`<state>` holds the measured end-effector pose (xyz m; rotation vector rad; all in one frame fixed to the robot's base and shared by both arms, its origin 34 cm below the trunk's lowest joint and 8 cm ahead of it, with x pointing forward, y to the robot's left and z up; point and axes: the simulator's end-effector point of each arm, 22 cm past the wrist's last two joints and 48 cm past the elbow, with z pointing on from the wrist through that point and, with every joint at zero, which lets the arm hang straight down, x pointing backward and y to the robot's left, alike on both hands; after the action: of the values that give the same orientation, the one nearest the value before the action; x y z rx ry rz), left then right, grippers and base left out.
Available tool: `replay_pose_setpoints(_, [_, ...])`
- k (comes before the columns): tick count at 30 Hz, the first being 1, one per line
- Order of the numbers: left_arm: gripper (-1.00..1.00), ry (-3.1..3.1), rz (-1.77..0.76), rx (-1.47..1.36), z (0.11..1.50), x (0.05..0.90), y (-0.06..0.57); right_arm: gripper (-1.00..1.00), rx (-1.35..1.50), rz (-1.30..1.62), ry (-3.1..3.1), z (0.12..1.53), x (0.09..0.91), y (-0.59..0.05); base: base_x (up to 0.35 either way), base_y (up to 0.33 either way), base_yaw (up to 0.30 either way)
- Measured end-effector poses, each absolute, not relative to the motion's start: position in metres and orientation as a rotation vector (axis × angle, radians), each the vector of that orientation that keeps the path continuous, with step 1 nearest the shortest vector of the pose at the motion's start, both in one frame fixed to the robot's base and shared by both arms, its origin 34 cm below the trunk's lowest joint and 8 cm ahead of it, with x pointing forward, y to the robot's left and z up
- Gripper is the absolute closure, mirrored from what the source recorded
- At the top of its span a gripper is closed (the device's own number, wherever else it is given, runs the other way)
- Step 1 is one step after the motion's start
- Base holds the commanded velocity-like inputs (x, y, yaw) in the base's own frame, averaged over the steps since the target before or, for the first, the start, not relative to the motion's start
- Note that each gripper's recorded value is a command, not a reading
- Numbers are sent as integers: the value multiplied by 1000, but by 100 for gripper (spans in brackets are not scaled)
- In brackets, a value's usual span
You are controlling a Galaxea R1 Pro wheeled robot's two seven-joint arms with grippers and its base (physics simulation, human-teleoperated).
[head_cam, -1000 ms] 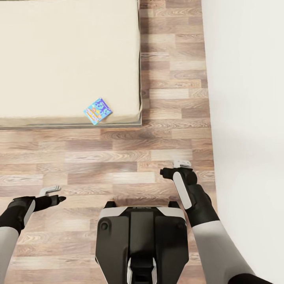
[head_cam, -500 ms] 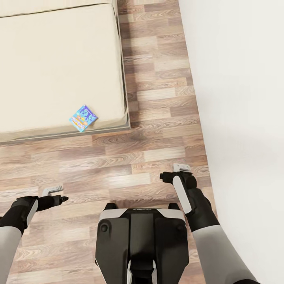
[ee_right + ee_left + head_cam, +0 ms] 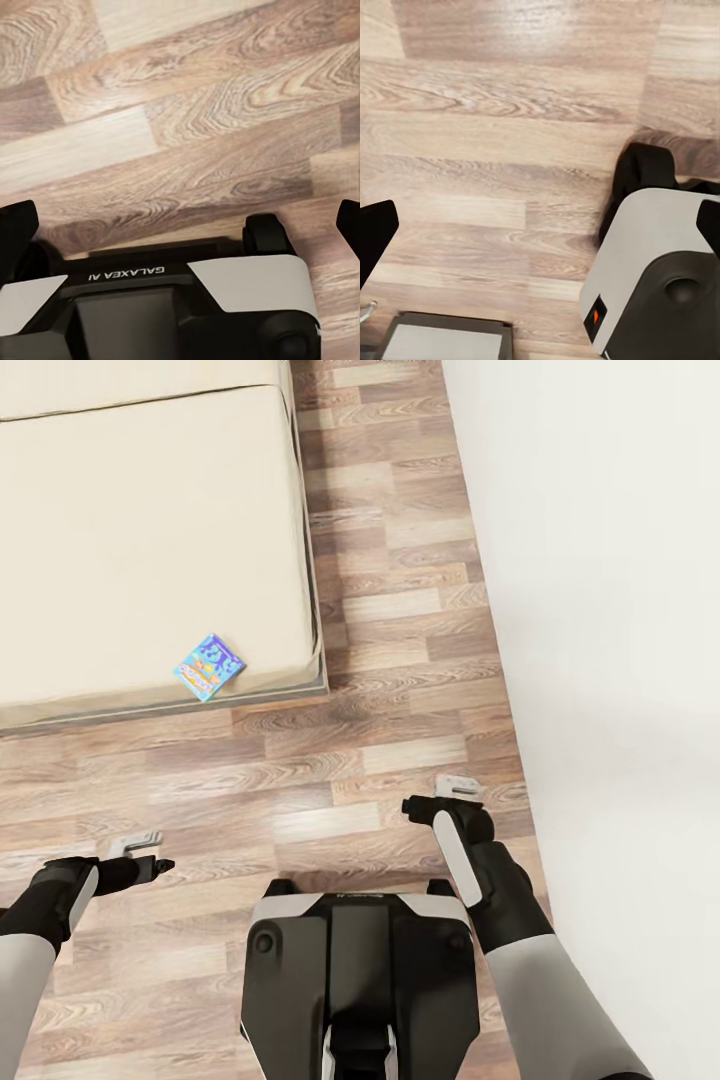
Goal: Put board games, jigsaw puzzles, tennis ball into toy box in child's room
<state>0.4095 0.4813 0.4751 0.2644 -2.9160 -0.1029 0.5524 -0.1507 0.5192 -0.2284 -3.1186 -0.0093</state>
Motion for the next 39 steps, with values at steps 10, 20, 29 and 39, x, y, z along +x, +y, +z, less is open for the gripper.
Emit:
replay_pose_setpoints(10, [-100,-2925,-105,280,478,414,484,-100,-230,-8,-3140,523,559,-150,0,0,129])
replay_pose_setpoints(20, [-100,-2928,-97,281,478,415,480,-100,-271,-2,-3177,523,561,-152,0,0,19])
replay_pose_setpoints(29, [-100,-2941,-61,277,475,420,459,-100,-279,-2,-3187,528,564,-152,0,0,77])
replay_pose_setpoints(39, [-100,-2960,-51,278,478,429,456,-100,-277,-1,-3195,533,568,-152,0,0,137])
